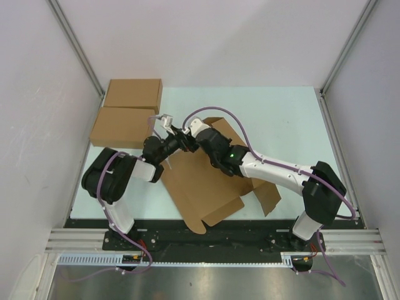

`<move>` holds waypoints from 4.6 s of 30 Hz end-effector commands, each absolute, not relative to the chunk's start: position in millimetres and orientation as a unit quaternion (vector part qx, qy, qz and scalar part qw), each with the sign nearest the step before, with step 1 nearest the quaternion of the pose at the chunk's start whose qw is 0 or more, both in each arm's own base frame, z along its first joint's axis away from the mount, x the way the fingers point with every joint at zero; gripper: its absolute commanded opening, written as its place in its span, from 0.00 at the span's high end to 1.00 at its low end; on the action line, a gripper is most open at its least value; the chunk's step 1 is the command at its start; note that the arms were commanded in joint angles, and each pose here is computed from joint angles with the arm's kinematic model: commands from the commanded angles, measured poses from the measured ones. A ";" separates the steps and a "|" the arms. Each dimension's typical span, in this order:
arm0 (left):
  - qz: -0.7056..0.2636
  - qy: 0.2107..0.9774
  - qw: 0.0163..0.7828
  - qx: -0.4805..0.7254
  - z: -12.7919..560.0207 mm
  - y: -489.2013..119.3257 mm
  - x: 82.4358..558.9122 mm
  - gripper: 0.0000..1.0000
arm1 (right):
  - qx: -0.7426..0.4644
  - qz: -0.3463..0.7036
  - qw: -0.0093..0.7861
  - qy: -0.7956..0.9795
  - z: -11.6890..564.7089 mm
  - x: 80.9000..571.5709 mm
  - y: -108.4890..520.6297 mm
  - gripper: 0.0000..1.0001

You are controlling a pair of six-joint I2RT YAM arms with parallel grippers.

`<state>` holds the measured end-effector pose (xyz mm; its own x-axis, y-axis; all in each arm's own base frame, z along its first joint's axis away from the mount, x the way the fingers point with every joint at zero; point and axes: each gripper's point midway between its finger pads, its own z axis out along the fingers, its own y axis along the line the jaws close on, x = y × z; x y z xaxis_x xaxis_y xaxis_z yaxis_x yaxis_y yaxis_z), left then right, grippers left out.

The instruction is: Fold the paper box

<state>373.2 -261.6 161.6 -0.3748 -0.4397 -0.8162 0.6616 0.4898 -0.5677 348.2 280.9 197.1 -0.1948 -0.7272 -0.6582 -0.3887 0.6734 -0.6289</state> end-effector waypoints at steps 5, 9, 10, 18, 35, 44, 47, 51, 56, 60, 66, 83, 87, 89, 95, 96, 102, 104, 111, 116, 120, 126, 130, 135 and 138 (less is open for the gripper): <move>-0.467 0.590 0.658 0.008 205.4 -191.0 383.8 0.00 | -0.389 -0.157 0.489 0.765 180.7 338.9 286.8 1.00; -0.503 0.572 0.647 -0.041 215.8 -164.5 390.9 0.00 | -0.389 -0.157 0.490 0.764 180.7 339.6 287.8 1.00; -0.510 0.569 0.644 -0.037 220.8 -163.7 394.7 0.00 | -0.390 -0.157 0.490 0.764 180.7 339.0 287.9 1.00; -0.486 0.633 0.602 -0.036 227.2 -150.2 424.6 0.00 | -0.390 -0.159 0.487 0.765 177.2 339.0 288.4 1.00; -0.254 0.783 0.556 -0.117 215.1 -82.6 467.2 0.00 | -0.396 -0.161 0.485 0.763 169.1 339.8 294.5 1.00; 0.076 0.796 0.538 -0.269 227.8 -19.8 475.9 0.00 | -0.393 -0.161 0.488 0.763 167.5 341.4 296.6 1.00; 0.061 0.758 0.575 -0.301 248.9 -15.9 472.3 0.00 | -0.393 -0.161 0.485 0.764 166.8 340.3 295.1 1.00; -0.051 0.744 0.607 -0.274 275.2 -20.7 473.6 0.00 | -0.392 -0.157 0.486 0.765 167.3 340.8 295.2 1.00; -0.167 0.706 0.659 -0.197 300.6 -41.5 473.2 0.00 | -0.393 -0.156 0.486 0.765 165.8 339.8 296.7 1.00; -0.226 0.699 0.660 -0.158 285.9 -53.6 467.0 0.12 | -0.393 -0.158 0.486 0.765 167.1 339.8 295.4 1.00; -0.351 0.765 0.539 -0.001 250.2 -125.4 461.6 0.00 | -0.394 -0.155 0.486 0.765 166.7 339.5 296.8 1.00; -0.284 0.835 0.457 0.114 118.1 -192.0 423.6 0.06 | -0.399 -0.144 0.484 0.766 167.0 335.0 299.6 1.00; -0.327 0.804 0.493 0.060 131.8 -177.3 419.0 0.06 | -0.401 -0.143 0.484 0.765 167.4 333.6 300.2 1.00; -0.361 0.767 0.527 0.054 161.8 -172.6 417.2 0.06 | -0.400 -0.142 0.485 0.765 168.5 334.1 300.1 1.00; -0.420 0.704 0.572 0.029 213.3 -156.2 410.1 0.06 | -0.402 -0.141 0.478 0.768 160.0 334.4 302.5 1.00; -0.402 0.710 0.578 0.006 208.3 -146.7 418.9 0.07 | -0.403 -0.142 0.478 0.767 159.6 334.6 302.7 1.00; -0.351 0.805 0.476 -0.047 134.8 -141.9 449.2 0.11 | -0.414 -0.153 0.472 0.763 150.8 331.3 307.1 1.00; -0.356 0.815 0.455 -0.047 117.6 -151.9 452.4 0.13 | -0.416 -0.152 0.470 0.763 148.1 329.9 308.0 1.00; -0.405 0.801 0.441 0.021 112.2 -197.4 437.6 0.13 | -0.416 -0.155 0.464 0.767 141.9 329.3 307.9 1.00; -0.466 0.760 0.449 0.057 124.8 -220.0 417.4 0.14 | -0.416 -0.153 0.464 0.767 142.7 329.8 307.6 1.00; -0.472 0.748 0.461 0.073 130.8 -228.2 413.0 0.15 | -0.414 -0.146 0.466 0.769 144.1 329.8 308.3 1.00; -0.478 0.746 0.450 0.110 124.9 -247.7 396.4 0.17 | -0.413 -0.134 0.467 0.771 143.6 330.2 310.9 1.00; -0.480 0.747 0.442 0.124 121.2 -257.6 387.9 0.17 | -0.413 -0.128 0.467 0.771 143.0 329.1 313.1 1.00; -0.479 0.745 0.446 0.128 116.7 -262.2 380.9 0.18 | -0.415 -0.123 0.464 0.773 140.6 329.1 314.2 1.00; -0.470 0.746 0.453 0.132 114.8 -265.5 378.9 0.17 | -0.416 -0.119 0.464 0.772 139.9 329.4 315.7 1.00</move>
